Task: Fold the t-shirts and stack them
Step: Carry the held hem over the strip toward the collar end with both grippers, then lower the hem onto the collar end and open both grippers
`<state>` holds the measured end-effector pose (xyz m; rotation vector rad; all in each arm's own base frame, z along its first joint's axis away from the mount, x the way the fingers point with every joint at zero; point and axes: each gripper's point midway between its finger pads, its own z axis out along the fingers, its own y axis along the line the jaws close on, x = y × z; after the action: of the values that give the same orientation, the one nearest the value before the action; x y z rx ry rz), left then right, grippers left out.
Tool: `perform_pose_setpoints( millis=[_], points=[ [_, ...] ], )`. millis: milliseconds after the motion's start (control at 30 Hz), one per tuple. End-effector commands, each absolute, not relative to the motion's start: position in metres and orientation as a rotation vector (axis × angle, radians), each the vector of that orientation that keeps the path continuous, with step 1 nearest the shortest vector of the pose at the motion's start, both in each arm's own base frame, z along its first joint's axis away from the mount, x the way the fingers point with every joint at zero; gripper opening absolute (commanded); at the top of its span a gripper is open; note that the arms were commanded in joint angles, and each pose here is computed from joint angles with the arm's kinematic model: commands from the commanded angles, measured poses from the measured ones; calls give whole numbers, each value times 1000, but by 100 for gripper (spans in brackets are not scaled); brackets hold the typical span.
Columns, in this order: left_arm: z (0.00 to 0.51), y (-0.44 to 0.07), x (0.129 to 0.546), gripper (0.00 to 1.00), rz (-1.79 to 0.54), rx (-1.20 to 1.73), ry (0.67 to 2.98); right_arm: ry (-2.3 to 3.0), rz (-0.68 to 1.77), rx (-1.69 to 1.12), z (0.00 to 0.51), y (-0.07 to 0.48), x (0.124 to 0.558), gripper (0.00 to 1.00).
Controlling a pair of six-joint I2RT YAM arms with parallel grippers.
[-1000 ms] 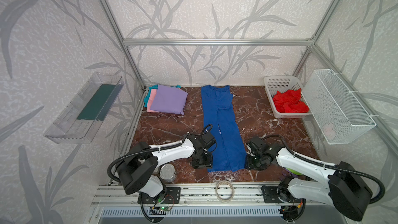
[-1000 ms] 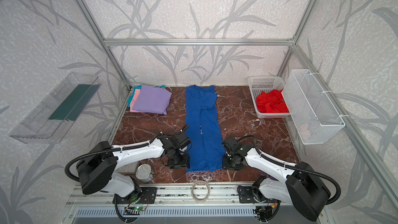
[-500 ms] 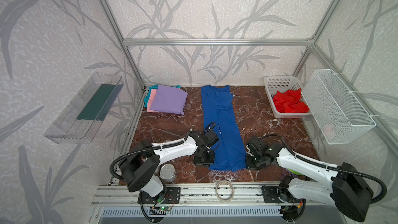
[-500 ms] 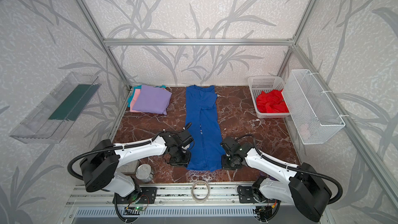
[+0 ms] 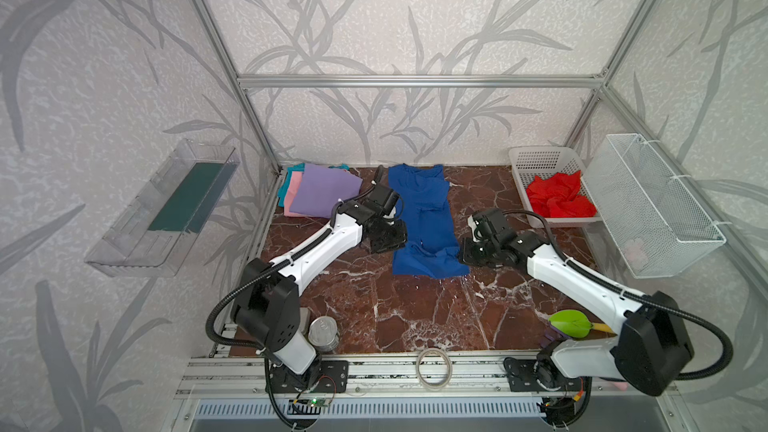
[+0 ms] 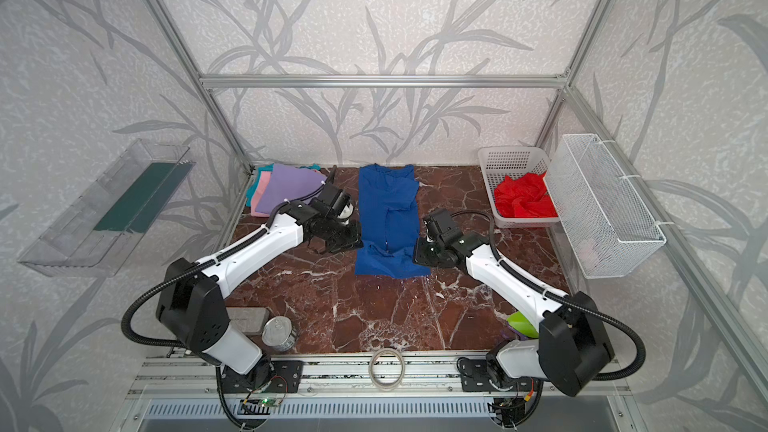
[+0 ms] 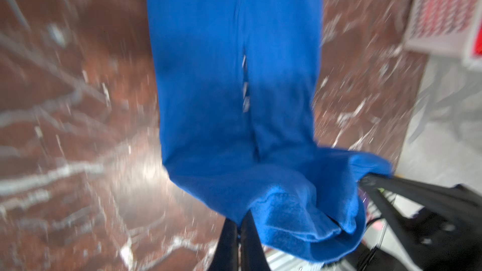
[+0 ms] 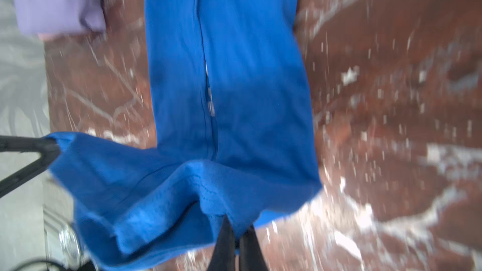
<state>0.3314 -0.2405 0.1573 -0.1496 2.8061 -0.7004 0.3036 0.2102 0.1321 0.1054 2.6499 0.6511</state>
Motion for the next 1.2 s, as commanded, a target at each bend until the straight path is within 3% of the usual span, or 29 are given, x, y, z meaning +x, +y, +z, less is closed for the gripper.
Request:
perform_pose_setpoints(
  millis=[0,333,733,833,1000,1033,1167],
  points=[
    [159,-223,365,0,-539,-154,2793,2551,677,42,150,223,352,0],
    [119,-207,444,0,-482,-275,2804,2559,734,98,130,227,461,0],
    [86,-201,495,1,-449,-292,2860,2631,739,115,85,244,516,0],
    [79,-202,498,8,-459,-292,2874,2648,706,136,78,240,518,0],
    [72,-199,501,29,-468,-316,2887,2662,632,190,73,224,518,0],
    [73,-198,502,32,-466,-321,2886,2664,627,205,72,221,518,3],
    [85,-190,505,41,-435,-330,2872,2649,631,223,80,215,519,37]
  ],
)
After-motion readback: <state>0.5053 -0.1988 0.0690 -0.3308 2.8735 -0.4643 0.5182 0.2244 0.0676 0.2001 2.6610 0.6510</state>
